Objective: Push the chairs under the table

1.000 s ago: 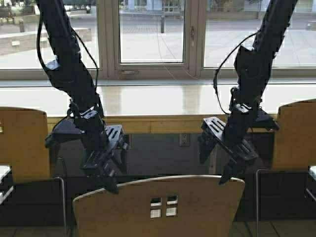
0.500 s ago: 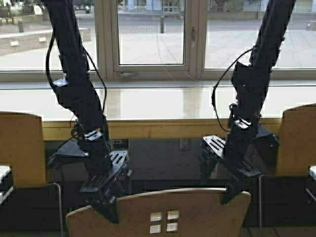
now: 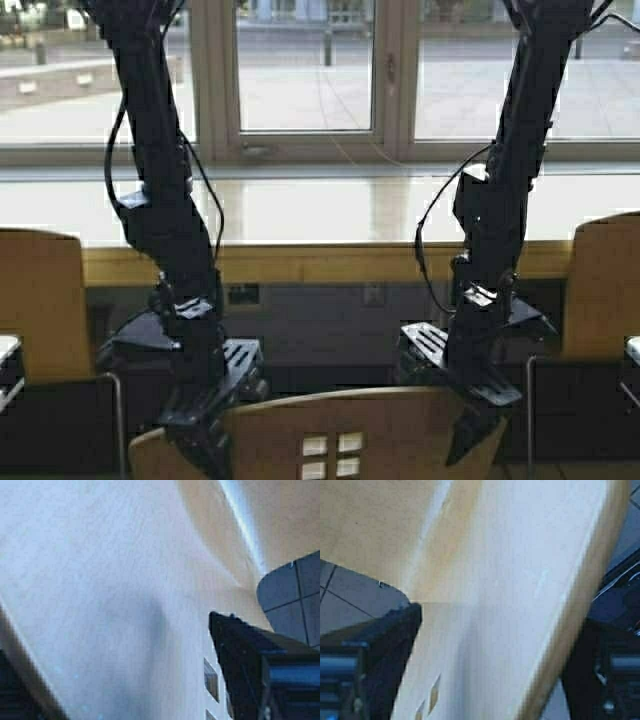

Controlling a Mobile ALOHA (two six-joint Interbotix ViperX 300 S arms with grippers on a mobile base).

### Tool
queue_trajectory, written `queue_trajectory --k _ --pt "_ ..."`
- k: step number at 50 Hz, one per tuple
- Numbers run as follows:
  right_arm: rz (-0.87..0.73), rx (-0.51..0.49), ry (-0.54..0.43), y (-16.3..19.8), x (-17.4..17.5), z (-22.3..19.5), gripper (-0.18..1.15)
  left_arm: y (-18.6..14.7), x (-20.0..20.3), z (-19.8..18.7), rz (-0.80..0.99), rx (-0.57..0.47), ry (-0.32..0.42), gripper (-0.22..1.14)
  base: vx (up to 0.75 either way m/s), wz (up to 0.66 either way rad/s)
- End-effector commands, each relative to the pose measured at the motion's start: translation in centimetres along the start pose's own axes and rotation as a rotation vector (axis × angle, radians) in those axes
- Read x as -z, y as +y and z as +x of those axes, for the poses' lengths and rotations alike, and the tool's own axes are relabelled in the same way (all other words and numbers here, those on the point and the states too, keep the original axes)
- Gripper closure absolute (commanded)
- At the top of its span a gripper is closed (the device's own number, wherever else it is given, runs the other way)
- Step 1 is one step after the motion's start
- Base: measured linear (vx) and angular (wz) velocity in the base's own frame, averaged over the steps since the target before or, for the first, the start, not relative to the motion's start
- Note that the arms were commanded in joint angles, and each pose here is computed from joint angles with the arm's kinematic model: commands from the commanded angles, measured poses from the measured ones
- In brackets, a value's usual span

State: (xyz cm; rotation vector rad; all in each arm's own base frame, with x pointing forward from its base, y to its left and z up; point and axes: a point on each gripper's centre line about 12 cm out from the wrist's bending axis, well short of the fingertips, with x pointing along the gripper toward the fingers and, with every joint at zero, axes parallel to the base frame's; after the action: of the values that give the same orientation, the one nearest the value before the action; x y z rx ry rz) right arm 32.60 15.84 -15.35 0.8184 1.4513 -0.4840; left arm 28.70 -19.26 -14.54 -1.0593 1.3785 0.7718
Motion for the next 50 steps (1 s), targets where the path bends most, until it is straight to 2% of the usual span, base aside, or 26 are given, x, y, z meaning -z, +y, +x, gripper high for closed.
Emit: queue_trajectory --k 1,7,11,14,20,22,24,26,31,41,50 --pt "-0.017 -0.023 0.004 1.2 -0.1 0.5 -0.06 -1.4 0.0 0.4 -0.002 0.030 0.000 -0.04 -0.01 0.01" --pt "-0.044 -0.016 0.007 1.1 -0.2 1.0 0.01 -1.4 -0.2 1.1 -0.001 0.027 -0.005 0.03 0.00 0.00" --pt "-0.046 -0.019 0.008 1.3 -0.2 1.2 0.15 -1.4 -0.2 1.6 0.000 0.025 -0.008 0.20 0.00 0.00" --pt "-0.047 -0.023 0.010 1.5 -0.3 1.3 0.33 -1.4 -0.2 1.8 -0.003 0.024 -0.007 0.40 0.00 0.00" --pt "-0.041 -0.026 0.011 1.6 -0.3 1.3 0.79 -1.8 -0.4 1.9 -0.021 0.034 -0.011 0.86 0.00 0.00" --pt "-0.038 -0.025 0.011 1.6 -0.3 1.3 0.92 -1.9 -0.4 2.0 -0.026 0.037 -0.014 0.94 0.00 -0.01" --pt "-0.035 -0.024 0.011 1.5 -0.3 1.3 1.01 -2.2 -0.6 1.9 -0.030 0.046 -0.017 0.97 0.00 -0.02" --pt "-0.036 -0.024 0.012 1.5 -0.3 1.3 1.01 -2.5 -0.7 1.9 -0.029 0.054 -0.021 0.95 0.01 -0.03" --pt "-0.034 -0.027 0.010 1.6 -0.4 1.4 0.91 -3.2 -1.2 1.8 -0.042 0.072 -0.022 0.88 0.02 -0.03" --pt "-0.039 -0.048 0.008 2.6 -0.6 1.7 0.93 -3.6 -2.1 1.5 -0.062 0.082 -0.027 0.88 0.09 -0.01" --pt "-0.023 -0.030 0.031 2.0 -0.4 2.5 0.93 -3.6 -2.3 1.5 -0.053 0.082 -0.034 0.88 0.17 0.01"
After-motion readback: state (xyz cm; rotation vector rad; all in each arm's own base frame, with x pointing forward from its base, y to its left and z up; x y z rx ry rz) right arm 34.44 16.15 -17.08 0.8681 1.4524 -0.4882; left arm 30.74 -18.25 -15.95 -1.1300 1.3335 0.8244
